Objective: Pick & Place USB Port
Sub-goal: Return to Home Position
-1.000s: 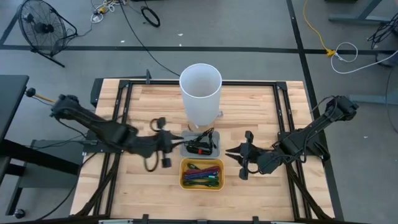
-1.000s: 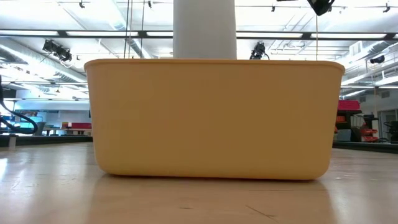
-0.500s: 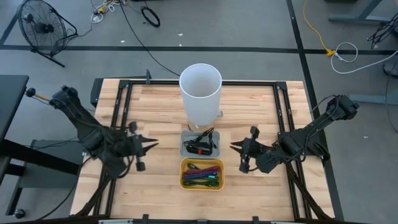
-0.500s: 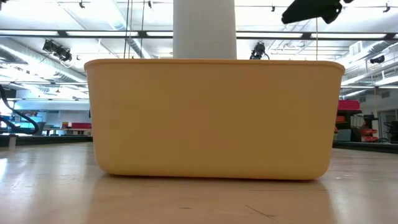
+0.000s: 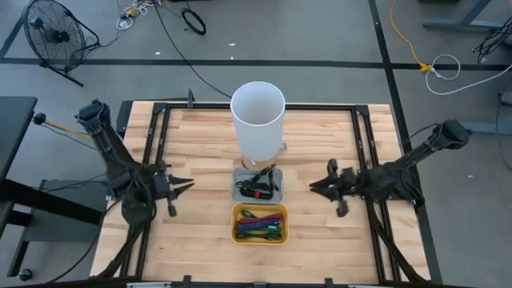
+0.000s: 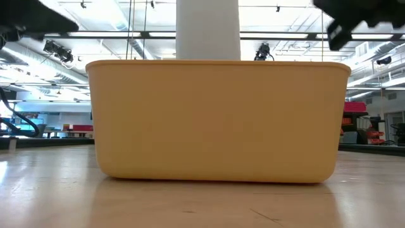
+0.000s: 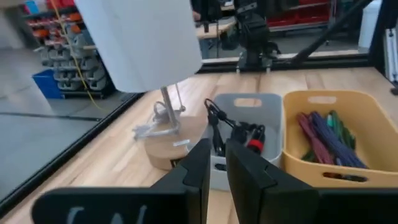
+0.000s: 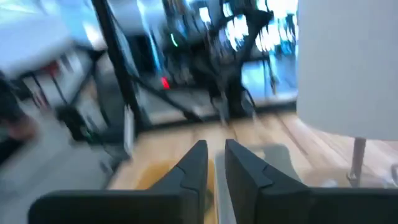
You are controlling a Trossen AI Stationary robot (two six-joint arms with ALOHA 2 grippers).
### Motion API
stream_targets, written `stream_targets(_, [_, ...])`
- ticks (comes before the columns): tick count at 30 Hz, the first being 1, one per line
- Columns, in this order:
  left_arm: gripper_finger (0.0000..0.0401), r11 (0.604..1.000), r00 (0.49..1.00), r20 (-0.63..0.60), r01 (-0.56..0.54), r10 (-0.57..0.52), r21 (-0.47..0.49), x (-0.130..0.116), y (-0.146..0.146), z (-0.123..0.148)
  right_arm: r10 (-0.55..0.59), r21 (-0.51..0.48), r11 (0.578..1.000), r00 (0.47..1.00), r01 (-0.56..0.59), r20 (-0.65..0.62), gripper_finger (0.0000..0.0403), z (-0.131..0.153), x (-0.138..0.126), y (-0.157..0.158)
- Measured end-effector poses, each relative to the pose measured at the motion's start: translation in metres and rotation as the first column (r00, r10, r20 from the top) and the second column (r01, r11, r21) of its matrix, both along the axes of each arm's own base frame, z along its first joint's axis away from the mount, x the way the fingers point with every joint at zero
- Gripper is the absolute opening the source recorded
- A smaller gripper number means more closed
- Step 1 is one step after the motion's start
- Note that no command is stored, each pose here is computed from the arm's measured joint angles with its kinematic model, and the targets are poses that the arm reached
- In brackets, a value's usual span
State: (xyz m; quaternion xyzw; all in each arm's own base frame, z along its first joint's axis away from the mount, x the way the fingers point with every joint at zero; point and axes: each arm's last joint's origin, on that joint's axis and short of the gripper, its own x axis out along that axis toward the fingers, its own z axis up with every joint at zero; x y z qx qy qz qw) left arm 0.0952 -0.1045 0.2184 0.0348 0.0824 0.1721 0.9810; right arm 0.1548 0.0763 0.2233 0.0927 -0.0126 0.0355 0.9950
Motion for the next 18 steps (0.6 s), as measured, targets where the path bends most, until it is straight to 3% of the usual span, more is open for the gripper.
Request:
stream_targets(3, [0.0058,1.0,1.0,0.012,-0.001,0.001,-0.023,-0.002,0.008,-0.014,0.024,0.044,0.999,0.993,-0.029,0.116,0.0058,-0.023,-0.018,-0.014])
stream_targets(6, [0.0058,0.997,1.0,0.021,0.013,-0.011,-0.074,-0.004,0.015,-0.03,0.013,0.077,0.997,0.994,-0.021,0.109,0.0059,-0.043,-0.026,-0.023])
stream_targets(10, [0.0057,0.992,0.996,0.061,0.064,-0.057,-0.105,0.001,0.021,-0.043,0.047,0.052,0.997,0.992,-0.053,0.115,0.0058,-0.04,-0.025,-0.025])
stream_targets(13, [0.0058,0.971,0.967,0.165,0.212,-0.193,-0.108,0.009,0.027,-0.045,0.056,-0.003,0.998,0.987,-0.056,0.151,0.0058,-0.038,-0.024,-0.029])
stream_targets(15, [0.0057,0.949,0.927,0.24,0.311,-0.289,-0.058,0.014,0.035,-0.046,0.026,-0.003,1.0,0.986,-0.026,0.166,0.0058,-0.037,-0.023,-0.033])
stream_targets(18, [0.0057,0.962,0.934,0.256,0.269,-0.249,-0.047,0.024,0.05,-0.044,0.014,0.003,1.0,0.994,-0.015,0.109,0.0058,-0.042,-0.021,-0.037])
